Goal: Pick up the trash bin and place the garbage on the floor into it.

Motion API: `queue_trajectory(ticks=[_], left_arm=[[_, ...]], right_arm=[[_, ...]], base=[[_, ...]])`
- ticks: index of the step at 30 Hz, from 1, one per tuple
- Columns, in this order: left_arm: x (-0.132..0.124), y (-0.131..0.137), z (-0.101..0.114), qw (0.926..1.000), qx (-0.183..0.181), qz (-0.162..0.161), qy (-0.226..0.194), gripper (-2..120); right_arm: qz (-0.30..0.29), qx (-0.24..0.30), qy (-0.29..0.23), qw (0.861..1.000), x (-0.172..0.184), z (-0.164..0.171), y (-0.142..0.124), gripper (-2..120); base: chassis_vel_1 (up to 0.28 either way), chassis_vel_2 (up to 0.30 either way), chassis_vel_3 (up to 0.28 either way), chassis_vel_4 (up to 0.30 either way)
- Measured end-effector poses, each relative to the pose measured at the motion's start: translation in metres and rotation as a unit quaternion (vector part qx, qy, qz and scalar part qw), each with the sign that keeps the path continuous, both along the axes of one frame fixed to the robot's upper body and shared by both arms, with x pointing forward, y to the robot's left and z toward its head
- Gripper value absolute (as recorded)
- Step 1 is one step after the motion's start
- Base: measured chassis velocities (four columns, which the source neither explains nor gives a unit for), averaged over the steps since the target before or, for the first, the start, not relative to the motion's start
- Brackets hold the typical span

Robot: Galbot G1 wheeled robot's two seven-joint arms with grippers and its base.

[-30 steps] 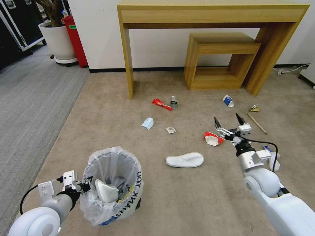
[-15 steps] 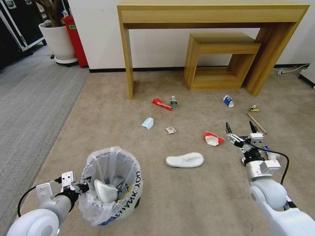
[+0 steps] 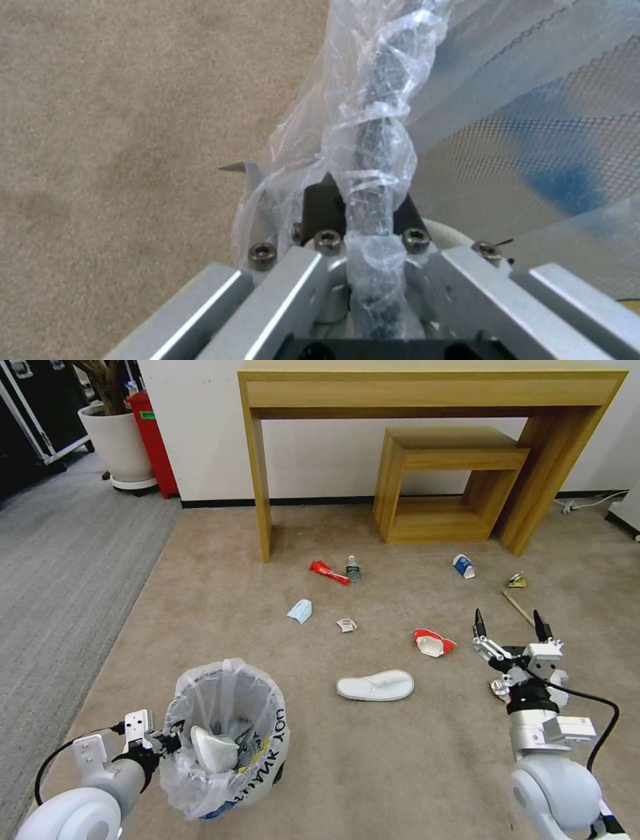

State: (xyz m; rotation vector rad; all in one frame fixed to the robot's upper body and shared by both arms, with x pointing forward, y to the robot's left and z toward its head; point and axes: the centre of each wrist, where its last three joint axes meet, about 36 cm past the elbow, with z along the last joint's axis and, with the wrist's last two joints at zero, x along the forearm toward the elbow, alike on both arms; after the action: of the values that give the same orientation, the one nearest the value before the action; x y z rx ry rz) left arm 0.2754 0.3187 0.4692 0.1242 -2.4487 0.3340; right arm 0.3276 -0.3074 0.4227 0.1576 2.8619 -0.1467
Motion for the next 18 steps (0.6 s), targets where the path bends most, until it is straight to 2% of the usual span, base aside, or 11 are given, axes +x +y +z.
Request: queue_trajectory(ticks=[11, 18], left_arm=[[-0.002, 0.000, -0.004, 1.0000, 0.002, 0.002, 0.004, 0], [-0.003, 0.001, -0.004, 1.0000, 0.004, 0.003, 0.004, 0]], right_arm=[[-0.009, -0.001, 0.016, 1.000, 0.004, -0.012, 0.002, 100], [-0.009, 0.000, 0.020, 1.000, 0.004, -0.016, 0.002, 100]], base=[[-0.003, 0.003, 0.004, -0.005], [-0.086, 0.116, 0.097, -0.109]])
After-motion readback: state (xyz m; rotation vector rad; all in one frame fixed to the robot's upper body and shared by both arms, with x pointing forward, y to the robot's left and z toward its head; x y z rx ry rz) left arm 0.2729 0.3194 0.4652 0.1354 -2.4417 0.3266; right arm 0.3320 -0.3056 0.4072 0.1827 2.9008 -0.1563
